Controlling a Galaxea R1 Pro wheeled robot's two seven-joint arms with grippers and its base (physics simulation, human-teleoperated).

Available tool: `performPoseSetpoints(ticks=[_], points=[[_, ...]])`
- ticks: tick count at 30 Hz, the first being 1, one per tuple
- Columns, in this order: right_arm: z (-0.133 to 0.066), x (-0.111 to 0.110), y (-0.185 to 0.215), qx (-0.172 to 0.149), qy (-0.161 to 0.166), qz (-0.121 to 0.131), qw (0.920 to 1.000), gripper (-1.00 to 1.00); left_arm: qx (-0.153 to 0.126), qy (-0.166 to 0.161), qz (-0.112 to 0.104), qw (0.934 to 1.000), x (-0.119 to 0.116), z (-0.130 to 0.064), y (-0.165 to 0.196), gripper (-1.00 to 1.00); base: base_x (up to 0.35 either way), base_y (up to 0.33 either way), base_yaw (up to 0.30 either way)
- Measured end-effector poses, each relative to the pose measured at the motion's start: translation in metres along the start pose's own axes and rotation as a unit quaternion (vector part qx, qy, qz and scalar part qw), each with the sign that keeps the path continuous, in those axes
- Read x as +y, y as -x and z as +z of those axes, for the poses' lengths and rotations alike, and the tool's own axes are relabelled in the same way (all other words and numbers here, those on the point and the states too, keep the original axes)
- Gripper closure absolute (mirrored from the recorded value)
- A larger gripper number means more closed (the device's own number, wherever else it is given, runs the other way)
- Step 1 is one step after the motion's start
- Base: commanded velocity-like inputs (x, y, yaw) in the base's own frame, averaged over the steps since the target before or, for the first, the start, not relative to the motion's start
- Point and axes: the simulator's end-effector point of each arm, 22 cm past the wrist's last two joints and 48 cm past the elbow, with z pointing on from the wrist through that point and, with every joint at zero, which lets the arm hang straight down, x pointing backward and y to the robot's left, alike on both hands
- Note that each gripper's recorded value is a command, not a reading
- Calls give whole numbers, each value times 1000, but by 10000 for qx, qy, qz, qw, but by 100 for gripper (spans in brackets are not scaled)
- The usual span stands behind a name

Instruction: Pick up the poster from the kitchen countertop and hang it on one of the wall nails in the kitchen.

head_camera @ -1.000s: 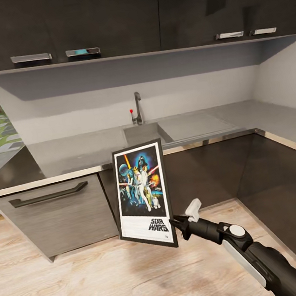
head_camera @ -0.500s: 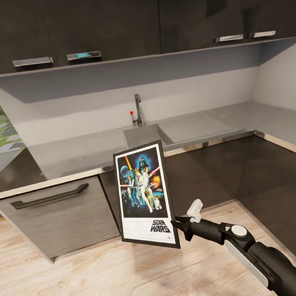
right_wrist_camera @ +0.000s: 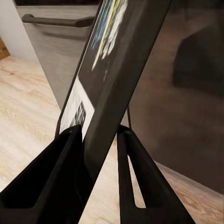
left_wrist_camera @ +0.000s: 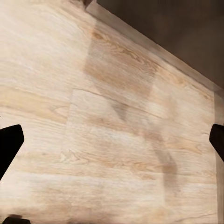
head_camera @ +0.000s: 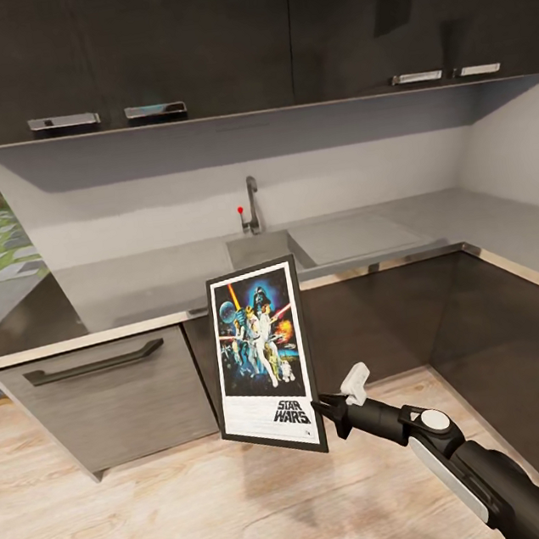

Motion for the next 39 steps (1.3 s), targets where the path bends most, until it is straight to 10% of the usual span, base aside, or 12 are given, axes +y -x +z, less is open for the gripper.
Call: performPoseSetpoints(ticks=[9,39], points=[[-4,2,13,1,-8,1,10000,100,522,-179,211,9983,-28,4,-23,-100,0,0,0],[-17,10,51,-5,-22,0,10000,100,616,-211,270,9975,-54,-25,-11,-100,0,0,0]])
